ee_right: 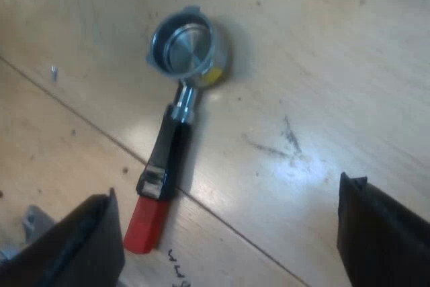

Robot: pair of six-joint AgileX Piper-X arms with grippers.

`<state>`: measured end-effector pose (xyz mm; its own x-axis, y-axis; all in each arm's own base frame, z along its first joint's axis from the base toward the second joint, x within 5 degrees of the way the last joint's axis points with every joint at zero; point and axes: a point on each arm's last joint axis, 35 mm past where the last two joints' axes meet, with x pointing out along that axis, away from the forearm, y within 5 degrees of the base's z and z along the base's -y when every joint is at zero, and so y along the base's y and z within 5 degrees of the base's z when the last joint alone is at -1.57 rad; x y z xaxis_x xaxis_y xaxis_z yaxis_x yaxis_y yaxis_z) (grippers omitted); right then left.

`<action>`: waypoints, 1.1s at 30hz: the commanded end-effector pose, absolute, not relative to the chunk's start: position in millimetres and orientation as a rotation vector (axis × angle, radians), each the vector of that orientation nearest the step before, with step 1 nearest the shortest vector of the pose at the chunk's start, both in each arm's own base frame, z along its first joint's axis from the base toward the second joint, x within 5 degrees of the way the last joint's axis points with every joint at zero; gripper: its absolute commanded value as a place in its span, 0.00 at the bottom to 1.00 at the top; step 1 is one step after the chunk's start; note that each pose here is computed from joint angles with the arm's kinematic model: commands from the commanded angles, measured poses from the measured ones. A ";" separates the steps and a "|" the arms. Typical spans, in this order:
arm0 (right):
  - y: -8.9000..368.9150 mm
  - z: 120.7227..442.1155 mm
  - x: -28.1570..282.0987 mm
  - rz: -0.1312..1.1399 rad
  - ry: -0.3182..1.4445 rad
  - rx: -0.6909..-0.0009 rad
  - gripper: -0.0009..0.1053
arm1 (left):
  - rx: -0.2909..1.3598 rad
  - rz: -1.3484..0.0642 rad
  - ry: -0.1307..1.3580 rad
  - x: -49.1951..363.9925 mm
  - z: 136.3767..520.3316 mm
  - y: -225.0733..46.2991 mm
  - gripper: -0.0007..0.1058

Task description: Put the handle in the coffee machine

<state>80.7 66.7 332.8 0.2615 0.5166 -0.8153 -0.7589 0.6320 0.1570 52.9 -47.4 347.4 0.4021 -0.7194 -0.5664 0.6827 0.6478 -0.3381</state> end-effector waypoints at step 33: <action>179.1 216.8 104.3 0.639 1.367 -0.399 0.01 | 0.087 -1.050 0.848 74.6 269.3 -78.7 0.79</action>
<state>105.2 178.7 218.4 0.0922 0.1889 -0.9777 -0.6352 0.7673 0.0883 74.1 -77.4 267.4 0.2204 -0.7157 -0.6627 0.7809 0.5366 -0.3198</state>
